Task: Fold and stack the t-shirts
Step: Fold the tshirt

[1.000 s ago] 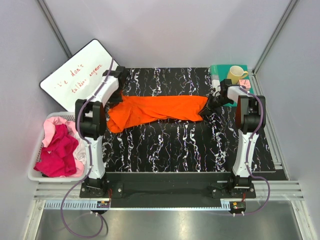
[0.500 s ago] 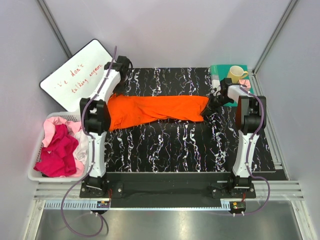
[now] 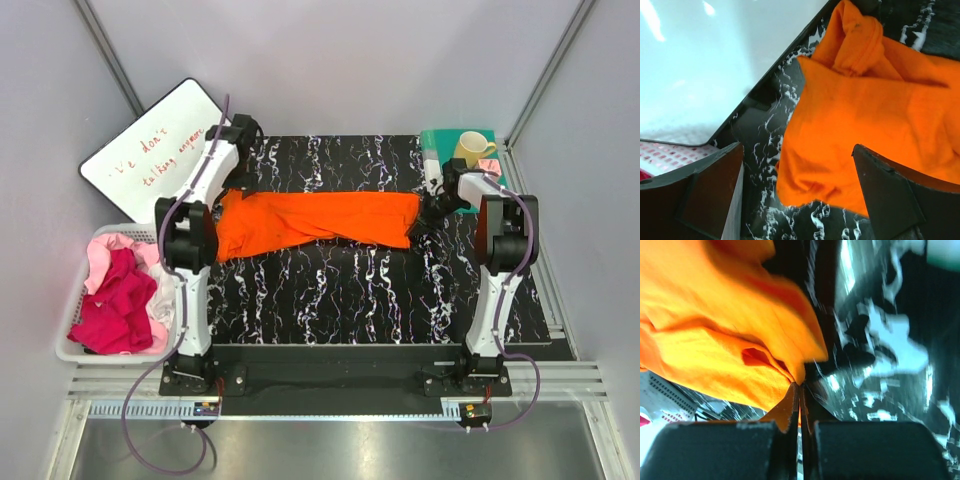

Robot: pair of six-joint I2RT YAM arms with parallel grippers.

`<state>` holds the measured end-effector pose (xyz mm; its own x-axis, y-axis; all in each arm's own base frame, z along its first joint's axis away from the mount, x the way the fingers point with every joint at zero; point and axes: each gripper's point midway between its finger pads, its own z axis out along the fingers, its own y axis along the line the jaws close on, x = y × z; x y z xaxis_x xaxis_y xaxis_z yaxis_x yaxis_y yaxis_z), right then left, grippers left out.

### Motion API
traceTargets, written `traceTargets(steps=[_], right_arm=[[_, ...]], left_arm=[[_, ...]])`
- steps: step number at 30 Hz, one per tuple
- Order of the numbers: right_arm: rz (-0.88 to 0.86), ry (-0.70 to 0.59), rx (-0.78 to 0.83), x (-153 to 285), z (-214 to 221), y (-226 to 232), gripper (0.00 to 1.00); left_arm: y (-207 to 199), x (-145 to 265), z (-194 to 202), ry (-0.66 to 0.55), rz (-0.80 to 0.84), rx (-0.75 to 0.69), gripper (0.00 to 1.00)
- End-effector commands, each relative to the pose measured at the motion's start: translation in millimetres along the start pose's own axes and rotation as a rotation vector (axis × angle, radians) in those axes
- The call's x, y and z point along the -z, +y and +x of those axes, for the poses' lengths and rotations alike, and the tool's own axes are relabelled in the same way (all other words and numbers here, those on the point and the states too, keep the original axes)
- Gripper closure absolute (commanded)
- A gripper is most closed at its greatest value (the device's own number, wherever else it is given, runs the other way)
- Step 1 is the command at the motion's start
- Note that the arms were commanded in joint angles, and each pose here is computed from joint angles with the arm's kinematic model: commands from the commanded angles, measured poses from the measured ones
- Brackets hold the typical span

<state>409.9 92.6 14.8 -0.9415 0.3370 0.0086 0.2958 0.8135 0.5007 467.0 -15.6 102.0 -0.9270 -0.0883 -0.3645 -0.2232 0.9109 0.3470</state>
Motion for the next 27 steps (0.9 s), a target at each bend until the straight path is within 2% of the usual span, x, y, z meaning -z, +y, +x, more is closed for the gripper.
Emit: traceTargets(steps=[1, 9, 10, 11, 12, 14, 15, 16, 17, 19, 23, 27], right_arm=[[0.014, -0.012, 0.033, 23, 19, 3, 1.00], [0.046, 0.035, 0.013, 28, 63, -14, 1.00], [0.053, 0.034, 0.020, 29, 65, -16, 0.99], [0.054, 0.027, 0.030, 33, 67, -15, 0.94], [0.058, 0.028, 0.030, 34, 70, -17, 0.81], [0.038, 0.004, 0.056, 43, 71, -10, 0.70], [0.027, -0.011, 0.069, 48, 69, -6, 0.64], [0.016, -0.030, 0.083, 54, 67, -1, 0.43], [-0.003, -0.078, 0.111, 67, 59, 10, 0.01], [-0.034, -0.130, 0.159, 83, 49, 25, 0.00], [-0.085, -0.271, 0.265, 119, 6, 63, 0.00], [-0.086, -0.287, 0.297, 109, -31, 71, 0.00]], left_arm=[[3, 61, -13, -0.104, 0.150, 0.079, 0.01], [-10, 67, 29, -0.036, 0.197, 0.032, 0.01], [-11, 64, 38, -0.017, 0.196, 0.021, 0.01], [-13, 64, 44, -0.006, 0.202, 0.016, 0.01], [-18, 69, 47, -0.008, 0.230, 0.013, 0.01], [-25, 71, 59, 0.015, 0.270, 0.006, 0.01], [-34, 82, 63, 0.022, 0.352, 0.008, 0.01], [-39, 81, 76, 0.051, 0.380, 0.006, 0.01], [-44, 84, 75, 0.039, 0.422, 0.029, 0.01], [-55, 105, 84, 0.036, 0.550, 0.048, 0.01], [-64, 123, 106, 0.049, 0.668, 0.131, 0.01], [-72, 124, 129, 0.117, 0.728, 0.175, 0.01]])
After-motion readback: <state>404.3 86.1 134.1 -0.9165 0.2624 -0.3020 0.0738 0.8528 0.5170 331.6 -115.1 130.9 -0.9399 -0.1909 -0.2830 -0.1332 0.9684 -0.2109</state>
